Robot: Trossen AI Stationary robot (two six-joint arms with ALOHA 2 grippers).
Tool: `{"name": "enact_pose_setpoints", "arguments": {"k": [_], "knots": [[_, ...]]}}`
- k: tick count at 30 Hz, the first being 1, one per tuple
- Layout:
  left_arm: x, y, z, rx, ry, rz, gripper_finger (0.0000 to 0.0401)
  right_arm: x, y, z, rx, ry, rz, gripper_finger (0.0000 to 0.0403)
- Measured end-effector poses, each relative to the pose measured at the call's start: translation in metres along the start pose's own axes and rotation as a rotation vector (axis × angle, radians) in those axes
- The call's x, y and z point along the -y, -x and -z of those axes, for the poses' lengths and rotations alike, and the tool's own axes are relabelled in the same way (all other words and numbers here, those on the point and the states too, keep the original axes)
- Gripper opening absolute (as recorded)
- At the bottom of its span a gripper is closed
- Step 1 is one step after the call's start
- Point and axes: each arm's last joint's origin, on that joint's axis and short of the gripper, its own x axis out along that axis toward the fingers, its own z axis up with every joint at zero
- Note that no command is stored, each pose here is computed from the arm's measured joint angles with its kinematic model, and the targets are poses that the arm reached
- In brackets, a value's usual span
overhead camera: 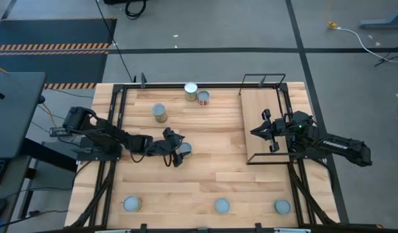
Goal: Pick and place cans onto a shelf
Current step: Put the canned orange on the shelf
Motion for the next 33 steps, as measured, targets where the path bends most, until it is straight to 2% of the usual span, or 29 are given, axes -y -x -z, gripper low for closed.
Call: {"name": "enact_pose_setpoints", "arguments": {"k": [10, 17, 23, 33], "knots": [[0.014, 0.006, 0.001, 0.047, -0.029, 0.052, 0.0387, 0.0, 0.0, 0.0, 0.0, 0.0, 0.0, 0.0034], [0.012, 0.005, 0.002, 0.033, -0.041, 0.035, 0.0387, 0.0, 0.0, 0.0, 0.0, 0.0, 0.0, 0.0034], [0.008, -0.006, 0.012, 0.002, -0.028, 0.007, 0.0387, 0.0, 0.0, 0.0, 0.0, 0.0, 0.0, 0.0034], [0.011, -0.025, 0.03, 0.037, -0.018, -0.006, 0.0387, 0.0, 0.0, 0.0, 0.0, 0.0, 0.0, 0.0034]]}}
